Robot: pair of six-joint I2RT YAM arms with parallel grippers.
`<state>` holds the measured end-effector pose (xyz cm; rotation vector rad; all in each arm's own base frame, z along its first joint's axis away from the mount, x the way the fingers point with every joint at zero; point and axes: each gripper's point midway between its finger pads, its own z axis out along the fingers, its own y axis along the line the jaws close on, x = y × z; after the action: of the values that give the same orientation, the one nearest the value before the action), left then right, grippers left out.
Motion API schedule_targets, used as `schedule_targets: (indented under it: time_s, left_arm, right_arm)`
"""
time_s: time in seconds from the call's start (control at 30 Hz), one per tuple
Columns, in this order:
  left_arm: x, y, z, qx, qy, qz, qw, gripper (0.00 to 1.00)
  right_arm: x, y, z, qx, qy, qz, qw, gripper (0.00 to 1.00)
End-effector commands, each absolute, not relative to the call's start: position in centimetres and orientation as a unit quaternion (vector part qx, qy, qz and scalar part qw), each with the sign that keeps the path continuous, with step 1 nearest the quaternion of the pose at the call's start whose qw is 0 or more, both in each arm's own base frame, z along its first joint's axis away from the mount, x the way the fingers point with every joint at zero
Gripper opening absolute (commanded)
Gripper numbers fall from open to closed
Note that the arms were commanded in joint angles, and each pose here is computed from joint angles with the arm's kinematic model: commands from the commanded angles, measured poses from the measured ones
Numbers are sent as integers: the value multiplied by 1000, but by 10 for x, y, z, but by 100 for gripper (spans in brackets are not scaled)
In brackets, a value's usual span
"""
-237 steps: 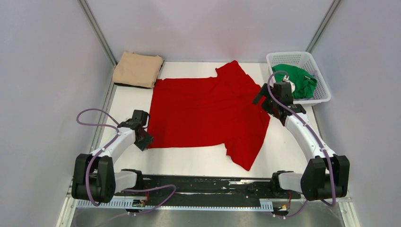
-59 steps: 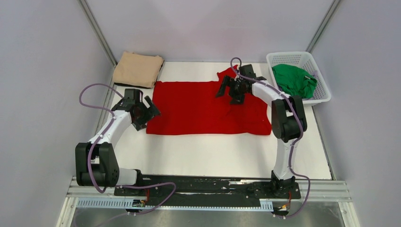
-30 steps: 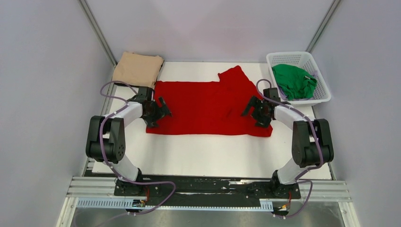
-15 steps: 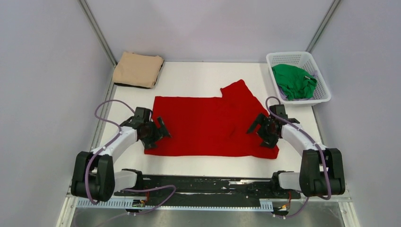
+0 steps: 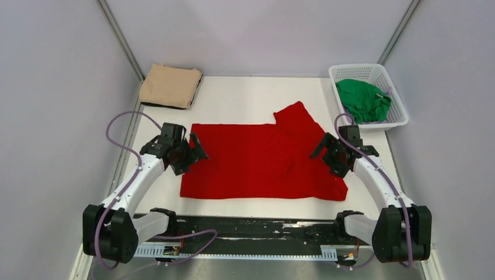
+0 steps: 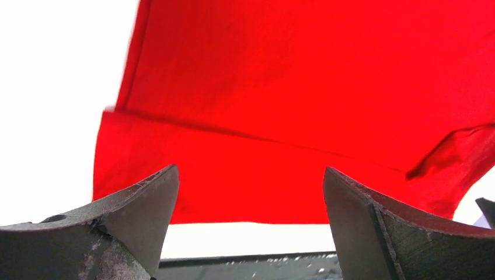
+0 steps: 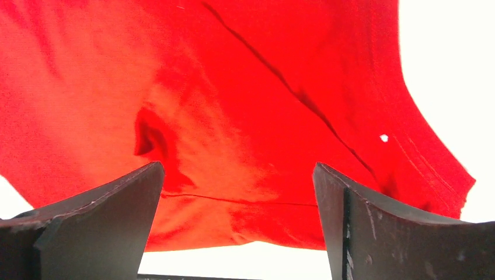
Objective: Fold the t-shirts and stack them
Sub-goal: Grab the side of the flattened tshirt furthest away from the robot with both arms
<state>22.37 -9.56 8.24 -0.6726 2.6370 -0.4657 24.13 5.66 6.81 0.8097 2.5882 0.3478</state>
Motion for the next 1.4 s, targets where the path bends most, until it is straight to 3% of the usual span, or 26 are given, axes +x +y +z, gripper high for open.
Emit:
schedule_targets:
  time_s: [0.0,0.23,0.53,0.97,1.13,1.27,1.37]
  left_arm:
    - [267,-80,113,-246,926,-129,255,100]
    - [325,-56,119,-253,924,-103,267,100]
    - [381,-31,91,-279,927,-72,239,100]
    - [449,-22,65,-275,932,-43,232,99]
    - [466,-18,54,-273,936,-25,222,88]
    - [474,-24,37,-273,939,-36,205,70]
    - [476,-26,32,-271,941,-40,197,62]
  right_arm:
    - [267,79,101,241,917,190,253,100]
    - [281,166,98,155,927,265,215,100]
    - [342,221,94,128,930,284,193,100]
    - [402,201,122,124,919,265,265,100]
    - [421,180,126,130,916,248,287,100]
    - [431,165,123,135,917,227,298,100]
    - [434,158,120,138,918,217,302,100]
